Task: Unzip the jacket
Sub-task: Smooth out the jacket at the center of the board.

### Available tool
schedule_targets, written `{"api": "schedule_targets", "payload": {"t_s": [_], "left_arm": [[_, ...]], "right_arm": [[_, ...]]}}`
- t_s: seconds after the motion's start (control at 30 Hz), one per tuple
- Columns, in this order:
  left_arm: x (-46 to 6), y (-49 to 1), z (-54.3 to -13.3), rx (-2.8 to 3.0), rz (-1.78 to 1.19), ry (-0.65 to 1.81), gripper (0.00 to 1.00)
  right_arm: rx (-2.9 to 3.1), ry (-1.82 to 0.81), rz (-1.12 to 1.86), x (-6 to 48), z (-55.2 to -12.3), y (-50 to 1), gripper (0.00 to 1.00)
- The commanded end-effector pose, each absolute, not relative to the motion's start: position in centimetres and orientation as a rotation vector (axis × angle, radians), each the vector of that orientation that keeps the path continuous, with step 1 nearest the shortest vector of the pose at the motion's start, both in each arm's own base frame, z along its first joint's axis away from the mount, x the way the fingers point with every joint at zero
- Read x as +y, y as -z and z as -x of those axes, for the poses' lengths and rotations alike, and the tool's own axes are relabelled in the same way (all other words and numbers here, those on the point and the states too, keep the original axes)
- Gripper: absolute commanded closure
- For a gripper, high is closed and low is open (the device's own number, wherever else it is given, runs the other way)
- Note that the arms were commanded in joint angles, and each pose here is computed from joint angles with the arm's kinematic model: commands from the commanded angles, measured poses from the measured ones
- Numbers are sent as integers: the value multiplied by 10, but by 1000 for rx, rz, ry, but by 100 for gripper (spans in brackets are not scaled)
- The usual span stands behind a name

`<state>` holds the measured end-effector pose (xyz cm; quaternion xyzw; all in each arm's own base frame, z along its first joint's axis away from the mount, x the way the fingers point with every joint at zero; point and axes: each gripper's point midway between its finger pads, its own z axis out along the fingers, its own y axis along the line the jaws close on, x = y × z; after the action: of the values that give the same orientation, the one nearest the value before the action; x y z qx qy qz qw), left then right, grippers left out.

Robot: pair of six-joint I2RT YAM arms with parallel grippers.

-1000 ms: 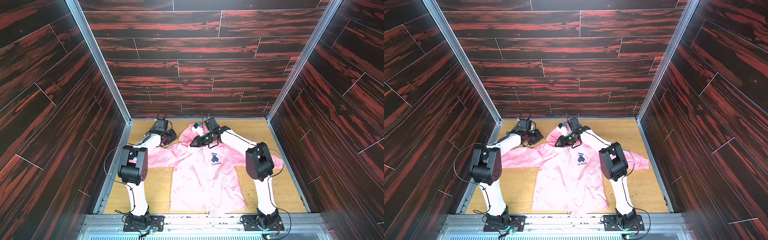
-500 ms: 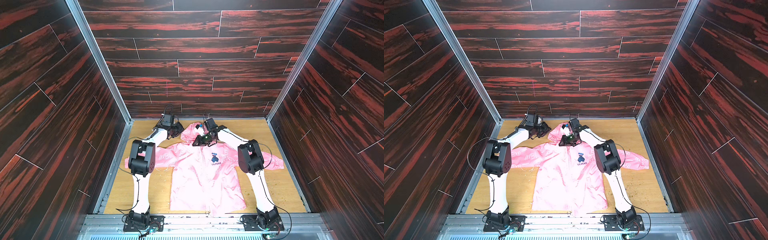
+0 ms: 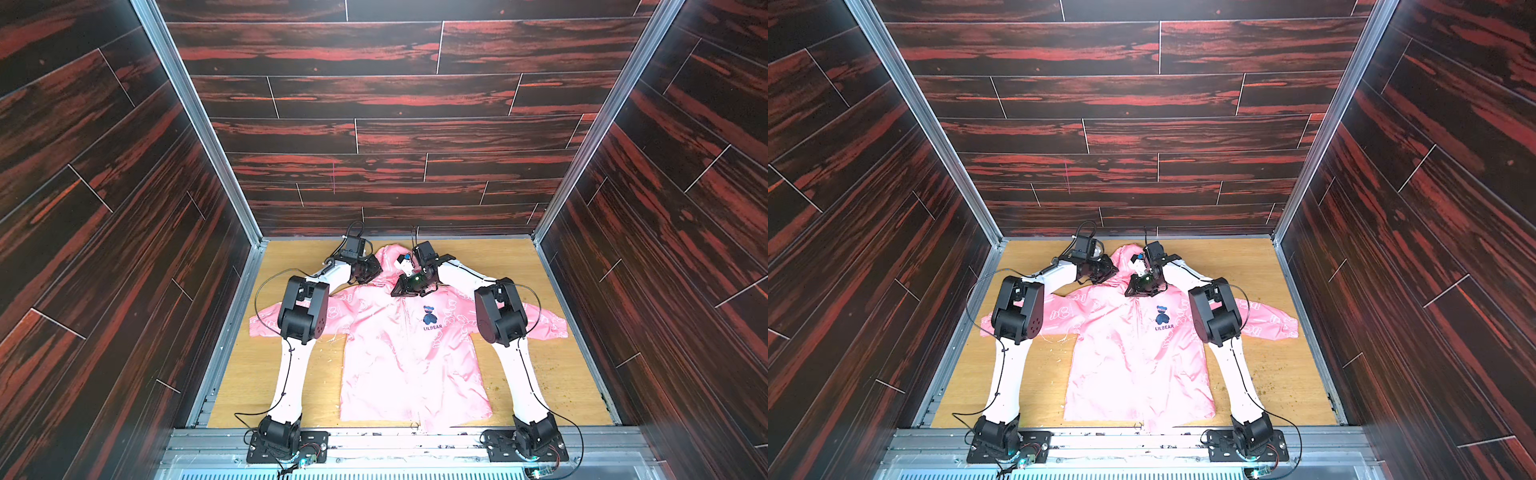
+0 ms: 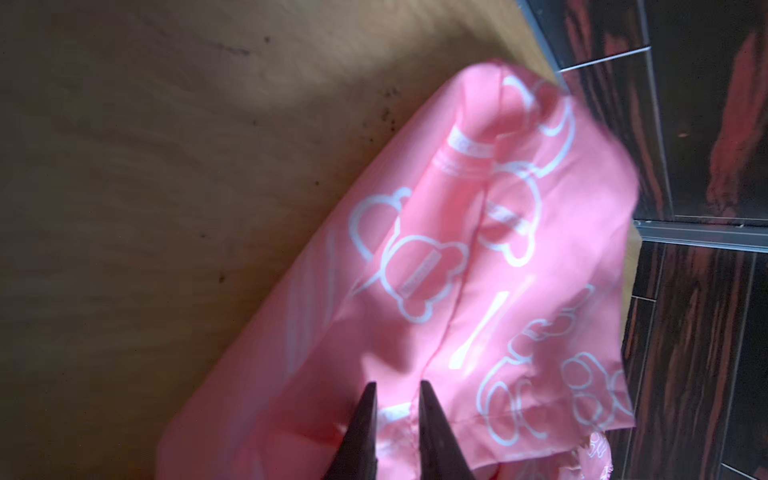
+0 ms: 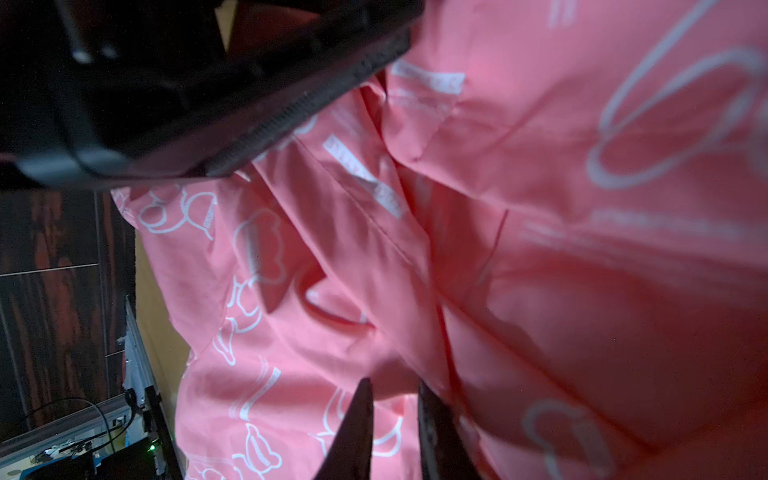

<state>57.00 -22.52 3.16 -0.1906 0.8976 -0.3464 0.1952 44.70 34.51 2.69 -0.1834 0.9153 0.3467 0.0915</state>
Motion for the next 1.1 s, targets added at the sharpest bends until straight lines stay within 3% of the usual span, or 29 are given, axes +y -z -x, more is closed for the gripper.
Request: {"api": "schedule_targets", "payload": {"t_s": [0.0,0.17,0.33,0.57,0.73,0.77,0.8,0.93,1.07], "left_arm": [[-226,-21,-572,2513,494,982,81],[-221,-24,-575,2471,428,954,81],[-218,-74,-591,2343,302,923,81],[-200,-235,-588,2049,88,779,62],[-164,-324,-539,1927,6,561,25],[-154,-340,-523,1903,-9,505,5],[-143,-354,-505,1870,-23,453,0],[-98,-372,-438,1757,-29,227,0],[-42,-354,-372,1625,36,-37,0]], "right_arm": [[2799,-918,509,327,-445,7,78],[2790,-912,452,312,-452,4,78],[2722,-1025,478,308,-457,-21,77],[2520,-968,622,297,-449,-117,74],[2410,-734,630,262,-436,-179,73],[2390,-672,620,251,-434,-190,71],[2360,-608,611,240,-431,-202,69],[2213,-410,544,197,-417,-245,57],[2006,-210,382,138,-402,-284,42]]}}
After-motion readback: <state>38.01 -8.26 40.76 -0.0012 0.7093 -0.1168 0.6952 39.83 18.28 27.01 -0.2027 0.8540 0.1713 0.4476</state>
